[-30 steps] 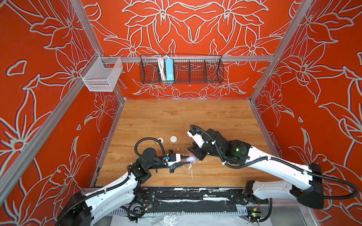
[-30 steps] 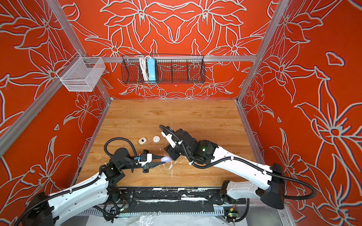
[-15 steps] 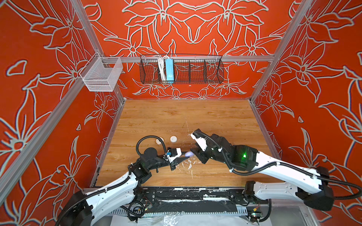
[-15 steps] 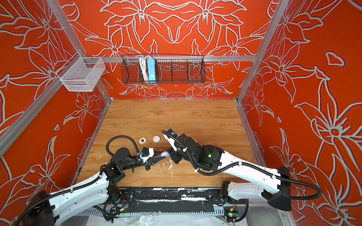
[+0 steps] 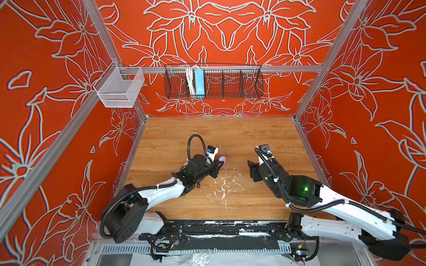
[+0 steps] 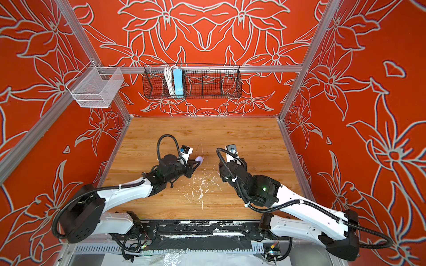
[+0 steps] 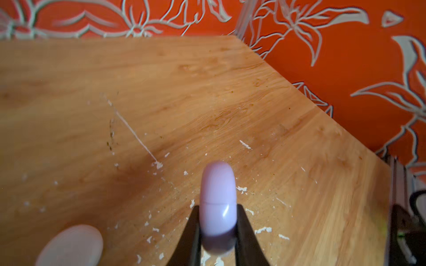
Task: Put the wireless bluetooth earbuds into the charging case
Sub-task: 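Set the closed case down and open the left gripper while the right withdraws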
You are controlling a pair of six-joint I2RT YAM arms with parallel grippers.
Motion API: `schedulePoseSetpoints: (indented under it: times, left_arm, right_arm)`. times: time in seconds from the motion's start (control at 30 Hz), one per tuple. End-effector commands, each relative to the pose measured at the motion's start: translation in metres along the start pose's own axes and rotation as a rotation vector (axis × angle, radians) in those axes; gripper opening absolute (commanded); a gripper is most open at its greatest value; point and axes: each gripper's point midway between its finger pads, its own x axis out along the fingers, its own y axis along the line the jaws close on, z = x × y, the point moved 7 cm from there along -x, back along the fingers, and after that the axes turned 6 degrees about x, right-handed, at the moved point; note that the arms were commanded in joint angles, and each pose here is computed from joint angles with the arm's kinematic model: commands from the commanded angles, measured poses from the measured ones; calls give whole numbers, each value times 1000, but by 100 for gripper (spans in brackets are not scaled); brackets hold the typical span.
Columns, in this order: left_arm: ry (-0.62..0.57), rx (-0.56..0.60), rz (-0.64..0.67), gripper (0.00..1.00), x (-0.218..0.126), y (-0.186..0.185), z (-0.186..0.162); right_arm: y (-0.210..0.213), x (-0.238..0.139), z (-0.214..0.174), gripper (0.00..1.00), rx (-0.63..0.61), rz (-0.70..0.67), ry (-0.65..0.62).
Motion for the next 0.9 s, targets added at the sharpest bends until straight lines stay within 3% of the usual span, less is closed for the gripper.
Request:
schedulePoseSetpoints:
  times: [0.0, 0.1, 0.33, 0.57, 0.6, 0.73, 0.87]
  left_arm:
    - [140, -244, 128, 0, 19, 17, -9]
    - [250, -328, 108, 0, 36, 16, -14]
    - [385, -451, 38, 0, 64, 13, -39]
    - [558, -542, 130, 0, 88, 29, -70]
    - [567, -549, 142, 5, 88, 32, -72]
    - [539, -507, 171, 47, 78, 34, -59]
    - [470, -397, 270, 75, 56, 41, -32]
  right_arm:
    - [-25, -3, 2, 65, 92, -151, -78]
    - [-33, -4, 3, 64, 126, -190, -111]
    - [-40, 2, -2, 63, 144, -215, -133]
    - [-30, 12, -5, 62, 112, -187, -134]
    - [-28, 14, -5, 63, 102, -184, -138]
    - [-20, 22, 3, 70, 48, -181, -206]
    - [-24, 38, 12, 83, -2, -206, -268]
